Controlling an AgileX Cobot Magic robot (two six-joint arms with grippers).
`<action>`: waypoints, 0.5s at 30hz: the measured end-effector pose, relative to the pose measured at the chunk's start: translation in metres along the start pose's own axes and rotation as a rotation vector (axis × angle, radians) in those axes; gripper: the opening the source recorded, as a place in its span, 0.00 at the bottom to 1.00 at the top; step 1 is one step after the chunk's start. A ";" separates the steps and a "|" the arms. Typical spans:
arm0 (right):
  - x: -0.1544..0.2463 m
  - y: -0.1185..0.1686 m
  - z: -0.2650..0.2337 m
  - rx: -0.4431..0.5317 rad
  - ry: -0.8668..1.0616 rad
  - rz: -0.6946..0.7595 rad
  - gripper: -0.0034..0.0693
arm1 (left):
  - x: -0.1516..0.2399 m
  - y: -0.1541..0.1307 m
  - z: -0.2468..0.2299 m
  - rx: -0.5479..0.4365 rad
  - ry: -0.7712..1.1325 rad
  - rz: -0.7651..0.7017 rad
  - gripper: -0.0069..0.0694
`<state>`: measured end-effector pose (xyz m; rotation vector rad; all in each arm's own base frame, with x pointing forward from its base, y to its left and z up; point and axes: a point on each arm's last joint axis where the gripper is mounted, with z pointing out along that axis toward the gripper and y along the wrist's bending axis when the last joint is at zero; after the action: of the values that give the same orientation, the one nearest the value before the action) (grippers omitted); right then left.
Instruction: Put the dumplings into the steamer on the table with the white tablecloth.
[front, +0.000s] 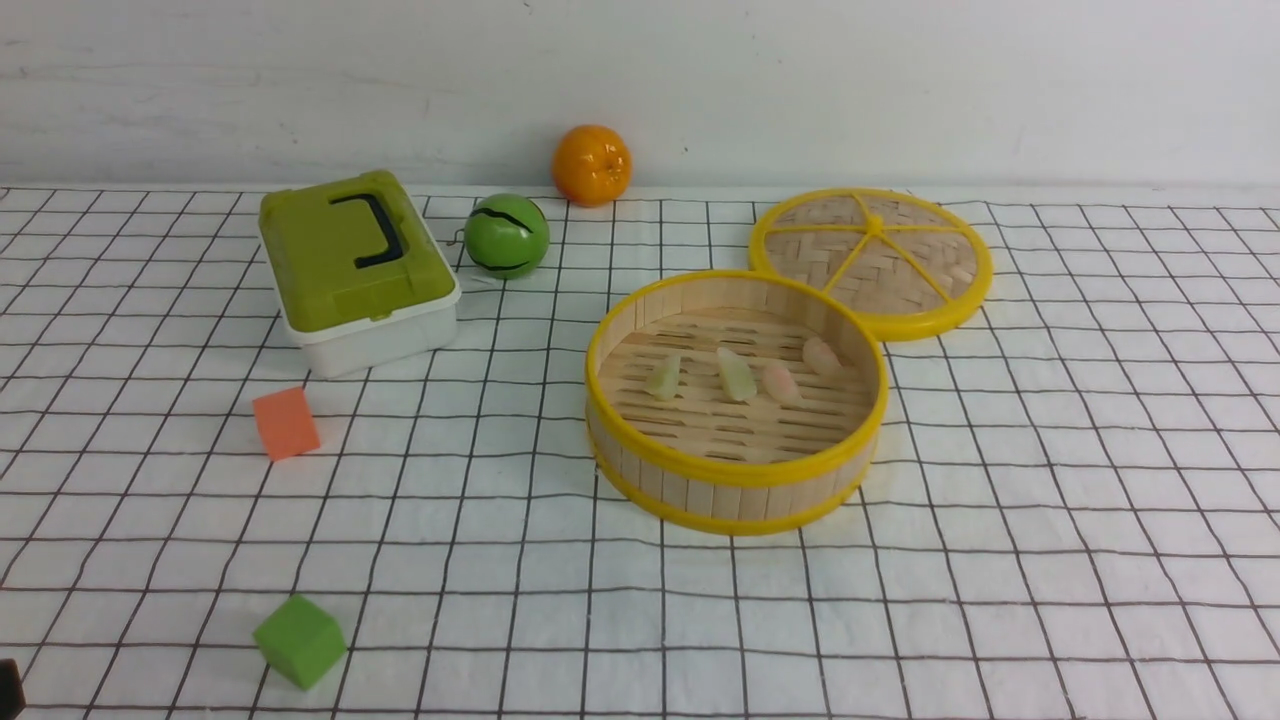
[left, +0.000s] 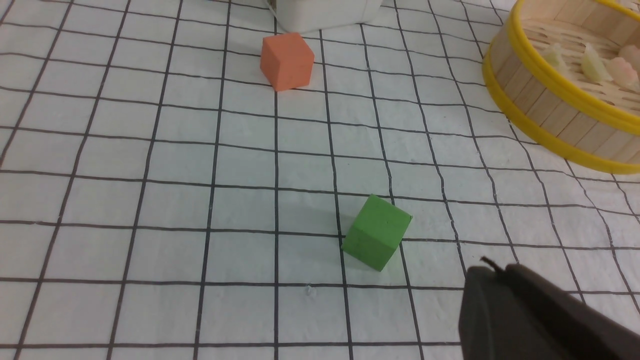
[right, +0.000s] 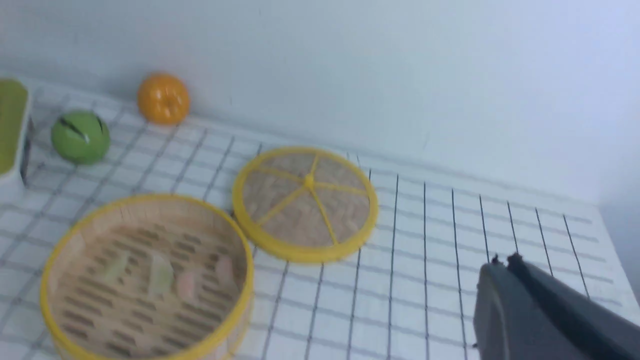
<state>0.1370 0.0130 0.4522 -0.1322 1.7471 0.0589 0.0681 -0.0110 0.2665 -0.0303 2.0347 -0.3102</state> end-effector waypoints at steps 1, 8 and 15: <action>0.013 0.001 -0.010 0.007 -0.068 0.014 0.02 | 0.000 0.000 0.000 0.000 0.000 -0.001 0.11; 0.124 0.001 -0.040 0.084 -0.477 0.050 0.03 | 0.000 0.000 0.000 0.000 0.000 -0.001 0.11; 0.214 0.005 -0.048 0.094 -0.504 0.054 0.03 | 0.000 0.000 0.000 0.000 0.000 -0.001 0.11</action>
<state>0.0523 0.0003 0.2504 0.0011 1.2467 0.0450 0.0681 -0.0110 0.2665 -0.0310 2.0347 -0.3107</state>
